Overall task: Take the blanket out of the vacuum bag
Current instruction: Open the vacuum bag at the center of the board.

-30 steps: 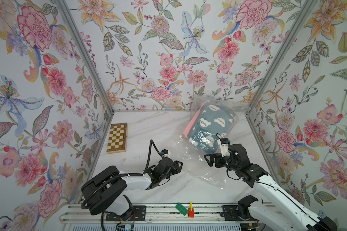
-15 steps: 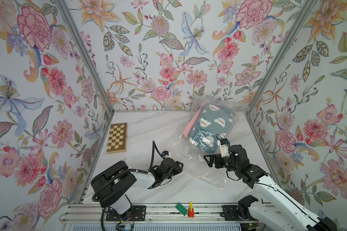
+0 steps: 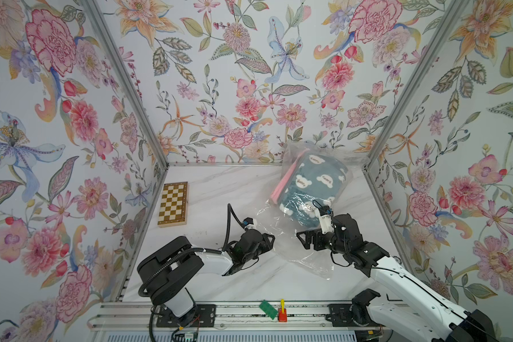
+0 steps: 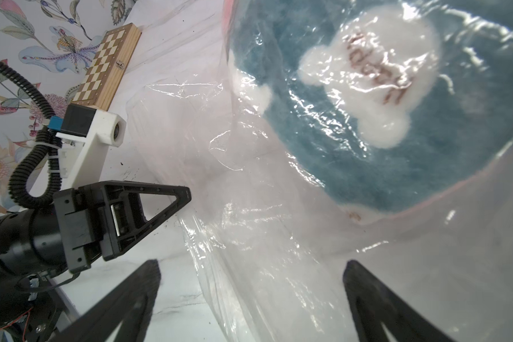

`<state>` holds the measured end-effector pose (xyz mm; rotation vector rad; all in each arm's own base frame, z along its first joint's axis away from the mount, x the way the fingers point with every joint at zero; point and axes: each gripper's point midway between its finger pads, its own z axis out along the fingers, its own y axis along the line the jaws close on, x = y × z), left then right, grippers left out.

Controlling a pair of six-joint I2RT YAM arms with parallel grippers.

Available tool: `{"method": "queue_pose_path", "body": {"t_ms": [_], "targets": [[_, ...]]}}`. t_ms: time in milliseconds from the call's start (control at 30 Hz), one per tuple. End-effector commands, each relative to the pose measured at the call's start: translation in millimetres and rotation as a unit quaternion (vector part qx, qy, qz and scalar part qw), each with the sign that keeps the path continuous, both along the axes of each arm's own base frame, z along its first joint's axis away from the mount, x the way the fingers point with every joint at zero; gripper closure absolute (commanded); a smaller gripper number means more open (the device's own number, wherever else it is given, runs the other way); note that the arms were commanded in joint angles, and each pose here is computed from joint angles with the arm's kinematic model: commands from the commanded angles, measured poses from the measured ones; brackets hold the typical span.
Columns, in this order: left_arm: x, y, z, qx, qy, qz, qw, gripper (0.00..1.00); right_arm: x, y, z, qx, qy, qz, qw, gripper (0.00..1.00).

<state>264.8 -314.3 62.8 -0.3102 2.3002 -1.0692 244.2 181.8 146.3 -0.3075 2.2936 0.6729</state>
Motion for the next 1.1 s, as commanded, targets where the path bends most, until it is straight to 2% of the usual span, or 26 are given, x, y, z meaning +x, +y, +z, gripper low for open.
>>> {"method": "queue_pose_path", "body": {"t_ms": [0,100,233,267,400,500,633,833,1067], "targets": [[9,-3,7,-0.016,-0.016,0.006,1.000,0.83,-1,7,12,-0.019,-0.035,0.023,0.999,0.01],[15,-3,17,-0.025,-0.032,0.006,0.999,1.00,-5,14,19,-0.053,-0.064,0.042,0.996,0.01],[28,6,39,-0.013,-0.068,0.010,0.998,1.00,-10,26,31,-0.101,-0.118,0.062,0.986,0.01],[33,7,53,-0.013,-0.083,0.007,0.996,1.00,-10,26,33,-0.110,-0.130,0.057,0.984,0.01],[55,23,83,0.011,-0.120,0.005,0.993,1.00,-9,41,49,-0.123,-0.182,0.065,0.973,0.01],[69,33,100,0.013,-0.136,0.001,0.991,1.00,-5,56,60,-0.120,-0.199,0.077,0.970,0.01],[73,29,121,0.013,-0.154,-0.022,0.988,1.00,-1,81,67,-0.122,-0.204,0.100,0.966,0.00],[65,27,149,-0.040,-0.169,-0.021,0.985,1.00,-1,122,67,-0.161,-0.224,0.128,0.953,0.03],[49,15,174,-0.143,-0.153,-0.047,0.977,1.00,21,115,62,-0.223,-0.224,0.033,0.948,0.15]]}}
